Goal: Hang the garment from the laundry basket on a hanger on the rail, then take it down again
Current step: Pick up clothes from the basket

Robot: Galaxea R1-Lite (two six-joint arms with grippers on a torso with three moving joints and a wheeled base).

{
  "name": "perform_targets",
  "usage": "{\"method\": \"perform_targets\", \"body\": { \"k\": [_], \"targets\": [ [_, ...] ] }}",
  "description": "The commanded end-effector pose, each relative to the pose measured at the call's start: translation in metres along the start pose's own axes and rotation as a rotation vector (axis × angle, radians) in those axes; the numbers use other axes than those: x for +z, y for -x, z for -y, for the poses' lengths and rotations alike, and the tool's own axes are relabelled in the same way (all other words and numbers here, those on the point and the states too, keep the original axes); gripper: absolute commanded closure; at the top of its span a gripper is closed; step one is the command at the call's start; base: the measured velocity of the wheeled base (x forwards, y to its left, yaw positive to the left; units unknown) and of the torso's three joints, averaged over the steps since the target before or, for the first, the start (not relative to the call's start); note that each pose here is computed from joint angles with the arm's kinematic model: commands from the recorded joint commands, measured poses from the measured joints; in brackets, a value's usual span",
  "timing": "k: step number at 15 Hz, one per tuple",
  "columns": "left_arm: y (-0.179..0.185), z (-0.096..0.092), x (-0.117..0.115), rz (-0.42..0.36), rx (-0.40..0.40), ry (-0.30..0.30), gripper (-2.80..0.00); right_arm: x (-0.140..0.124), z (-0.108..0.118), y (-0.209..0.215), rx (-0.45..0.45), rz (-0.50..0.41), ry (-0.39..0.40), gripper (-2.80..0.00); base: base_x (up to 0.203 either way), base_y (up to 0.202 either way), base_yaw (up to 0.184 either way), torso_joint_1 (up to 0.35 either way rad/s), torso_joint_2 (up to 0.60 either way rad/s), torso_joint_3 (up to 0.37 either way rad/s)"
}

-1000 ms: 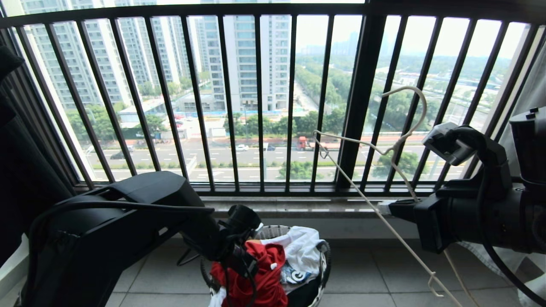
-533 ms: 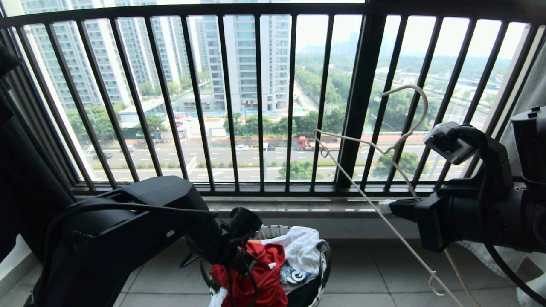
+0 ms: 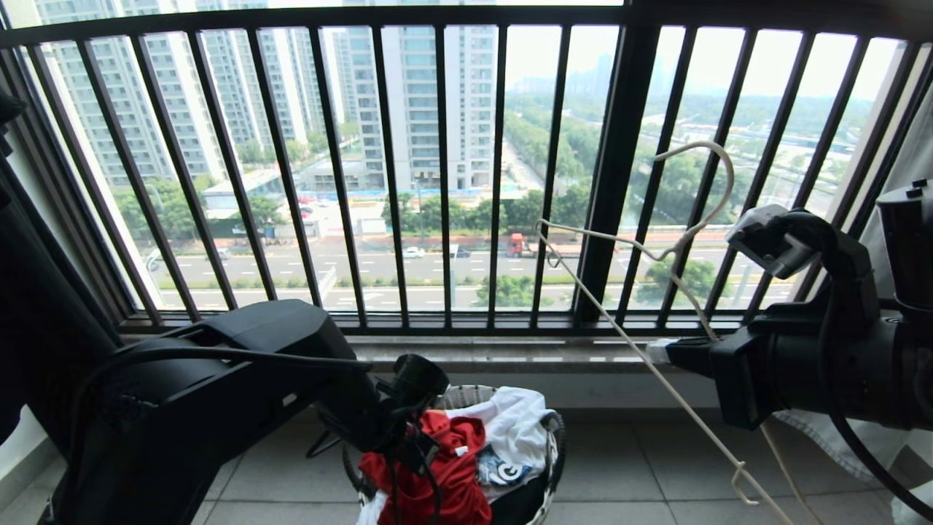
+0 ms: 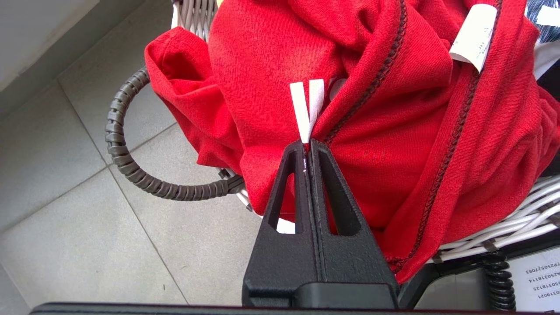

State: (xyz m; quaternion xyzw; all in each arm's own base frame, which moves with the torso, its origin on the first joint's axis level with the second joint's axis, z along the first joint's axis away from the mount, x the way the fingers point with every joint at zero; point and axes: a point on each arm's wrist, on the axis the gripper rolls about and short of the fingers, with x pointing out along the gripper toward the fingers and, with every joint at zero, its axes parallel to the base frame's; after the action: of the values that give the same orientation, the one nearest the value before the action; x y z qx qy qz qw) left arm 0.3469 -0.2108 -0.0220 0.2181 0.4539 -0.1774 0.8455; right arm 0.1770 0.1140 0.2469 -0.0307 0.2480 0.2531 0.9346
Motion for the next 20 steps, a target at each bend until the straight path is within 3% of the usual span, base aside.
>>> {"method": "perform_targets", "body": {
  "k": [1,6,9,11,14,17,20],
  "targets": [
    [0.018,-0.002,0.007,0.035,0.001,0.002,0.00,0.000,0.000,0.000,0.000,0.000,0.000,0.00,0.000,0.000,0.000,0.000,0.00,0.000],
    [0.081,0.009,0.000,-0.014,-0.025,-0.017,0.00,0.003,0.000,0.006,0.002,0.023,-0.001,0.00,0.000,0.000,0.000,0.000,0.00,0.000],
    [0.095,0.007,-0.020,-0.178,0.120,-0.022,0.00,0.004,0.000,0.007,0.002,0.027,-0.001,0.00,0.000,0.000,0.000,0.000,0.00,0.000],
    [0.094,-0.003,-0.032,-0.256,0.161,0.020,0.00,0.005,0.000,0.010,0.001,0.040,-0.002,0.00,0.000,0.000,0.000,0.000,0.00,0.000],
    [0.084,-0.008,-0.048,-0.325,0.213,0.030,0.00,0.005,0.000,0.009,0.002,0.034,-0.001,0.00,0.000,0.000,0.000,0.000,0.00,0.000],
    [0.083,-0.008,-0.048,-0.326,0.216,0.042,0.00,0.005,0.001,0.009,-0.001,0.035,-0.003,0.00,0.000,0.000,0.000,0.000,0.00,0.000],
    [0.109,0.002,-0.031,-0.225,0.160,0.023,0.00,0.006,0.002,0.010,-0.009,0.040,-0.007,0.00,0.000,0.000,0.000,0.000,0.00,0.000]
  ]
}}
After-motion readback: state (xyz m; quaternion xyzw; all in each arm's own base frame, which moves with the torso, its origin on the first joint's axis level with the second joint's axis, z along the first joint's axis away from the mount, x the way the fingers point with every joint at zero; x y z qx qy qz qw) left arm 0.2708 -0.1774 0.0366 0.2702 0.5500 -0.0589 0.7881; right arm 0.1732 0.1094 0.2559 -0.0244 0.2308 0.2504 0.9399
